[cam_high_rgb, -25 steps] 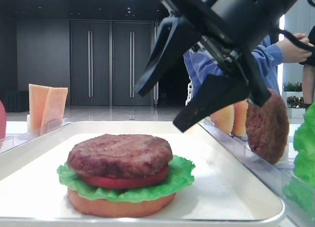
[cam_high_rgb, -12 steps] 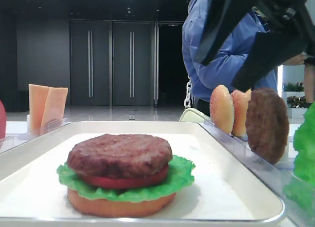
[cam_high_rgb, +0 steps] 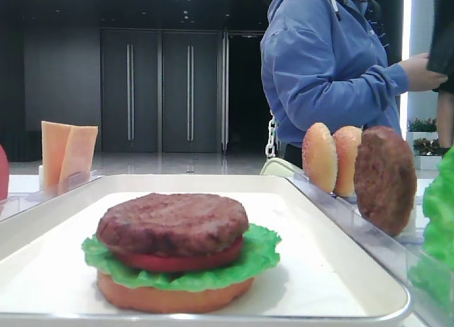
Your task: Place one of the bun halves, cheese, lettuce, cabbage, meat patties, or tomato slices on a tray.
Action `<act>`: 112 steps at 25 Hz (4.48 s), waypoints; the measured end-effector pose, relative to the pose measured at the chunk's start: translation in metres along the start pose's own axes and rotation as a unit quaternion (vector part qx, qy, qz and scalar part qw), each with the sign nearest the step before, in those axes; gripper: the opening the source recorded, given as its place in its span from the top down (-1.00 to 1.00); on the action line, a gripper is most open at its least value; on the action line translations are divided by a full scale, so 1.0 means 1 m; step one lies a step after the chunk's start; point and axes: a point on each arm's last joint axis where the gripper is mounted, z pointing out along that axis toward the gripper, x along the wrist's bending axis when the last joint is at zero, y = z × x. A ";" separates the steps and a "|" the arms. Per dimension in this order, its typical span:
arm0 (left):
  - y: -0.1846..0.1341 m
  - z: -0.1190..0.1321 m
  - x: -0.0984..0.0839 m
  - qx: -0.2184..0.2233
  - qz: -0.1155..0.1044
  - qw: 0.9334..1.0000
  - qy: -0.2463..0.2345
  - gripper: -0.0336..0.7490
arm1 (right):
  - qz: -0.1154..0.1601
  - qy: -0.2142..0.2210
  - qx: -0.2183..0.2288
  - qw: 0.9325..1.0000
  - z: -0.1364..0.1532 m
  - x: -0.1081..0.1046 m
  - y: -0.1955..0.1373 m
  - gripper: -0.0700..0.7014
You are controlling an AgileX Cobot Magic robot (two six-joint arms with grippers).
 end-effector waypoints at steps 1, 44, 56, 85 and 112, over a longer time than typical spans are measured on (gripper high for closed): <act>0.000 0.000 0.000 0.000 0.000 1.000 0.000 0.88 | 0.008 -0.012 -0.003 1.000 -0.005 -0.007 -0.001 -0.32; 0.000 0.000 0.000 0.000 0.000 1.000 0.000 0.88 | 0.081 -0.197 -0.170 0.962 -0.095 -0.020 -0.170 -0.32; 0.000 0.000 0.000 0.000 0.000 1.000 0.000 0.88 | 0.050 -0.212 -0.313 0.925 -0.104 -0.002 -0.220 -0.32; 0.000 0.000 0.000 0.000 0.000 1.000 0.000 0.88 | 0.046 -0.212 -0.339 0.915 -0.098 0.005 -0.250 -0.32; 0.000 0.000 0.000 0.000 0.000 1.000 0.000 0.88 | 0.047 -0.212 -0.339 0.915 -0.098 0.005 -0.250 -0.32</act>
